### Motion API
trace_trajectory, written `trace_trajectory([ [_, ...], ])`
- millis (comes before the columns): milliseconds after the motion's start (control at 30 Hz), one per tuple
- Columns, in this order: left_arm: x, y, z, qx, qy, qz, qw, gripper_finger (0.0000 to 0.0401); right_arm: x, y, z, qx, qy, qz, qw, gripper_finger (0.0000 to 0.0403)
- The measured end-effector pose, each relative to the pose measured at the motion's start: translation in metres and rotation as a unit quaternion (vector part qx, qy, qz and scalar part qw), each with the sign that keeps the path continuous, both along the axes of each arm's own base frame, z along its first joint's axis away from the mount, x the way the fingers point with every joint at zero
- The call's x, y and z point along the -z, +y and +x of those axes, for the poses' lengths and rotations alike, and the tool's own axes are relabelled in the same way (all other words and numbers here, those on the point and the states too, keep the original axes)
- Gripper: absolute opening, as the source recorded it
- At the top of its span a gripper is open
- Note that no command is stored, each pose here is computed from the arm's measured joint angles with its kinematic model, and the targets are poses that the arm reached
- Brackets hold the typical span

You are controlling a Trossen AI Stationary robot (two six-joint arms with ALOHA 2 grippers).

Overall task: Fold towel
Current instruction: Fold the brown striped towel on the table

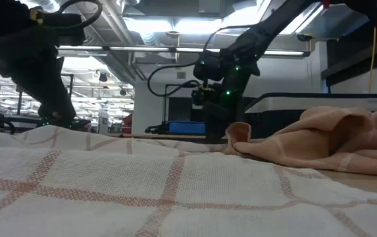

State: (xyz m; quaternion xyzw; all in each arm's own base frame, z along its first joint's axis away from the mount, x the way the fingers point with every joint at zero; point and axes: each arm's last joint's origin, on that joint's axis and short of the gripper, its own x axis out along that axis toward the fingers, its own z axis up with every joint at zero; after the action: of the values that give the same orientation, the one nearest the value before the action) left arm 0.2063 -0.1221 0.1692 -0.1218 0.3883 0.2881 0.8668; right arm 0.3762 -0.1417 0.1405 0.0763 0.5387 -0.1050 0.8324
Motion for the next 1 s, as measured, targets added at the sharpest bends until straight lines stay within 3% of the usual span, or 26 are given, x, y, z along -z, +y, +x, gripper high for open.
trace_trajectory([
  [133,0.006,-0.004,0.000,0.012,-0.023,-0.014,1.000,0.0143,0.005,-0.013,-0.002,0.006,0.012,-0.041,0.999,0.0144],
  [333,0.020,-0.009,-0.009,0.028,-0.024,-0.040,0.999,0.0143,0.001,-0.042,-0.008,0.021,0.040,-0.154,0.987,0.0144],
  [533,0.036,-0.007,-0.020,0.004,-0.033,-0.072,0.997,0.0143,-0.015,-0.070,-0.005,0.047,-0.003,-0.211,0.976,0.0144],
  [633,0.035,-0.005,-0.021,0.007,-0.030,-0.068,0.997,0.0143,-0.029,-0.069,-0.004,0.049,0.002,-0.189,0.981,0.0144],
  [800,-0.007,0.005,-0.003,0.041,-0.037,-0.036,0.998,0.0143,-0.061,-0.019,-0.003,0.013,-0.001,-0.036,0.999,0.0144],
  [867,-0.026,0.017,0.005,0.057,-0.043,-0.005,0.997,0.0143,-0.062,0.009,0.000,0.001,-0.006,0.009,1.000,0.0144],
  [1000,-0.054,0.057,0.020,0.073,-0.049,0.051,0.995,0.0143,-0.043,0.063,0.005,-0.032,0.002,0.023,0.999,0.0144],
])
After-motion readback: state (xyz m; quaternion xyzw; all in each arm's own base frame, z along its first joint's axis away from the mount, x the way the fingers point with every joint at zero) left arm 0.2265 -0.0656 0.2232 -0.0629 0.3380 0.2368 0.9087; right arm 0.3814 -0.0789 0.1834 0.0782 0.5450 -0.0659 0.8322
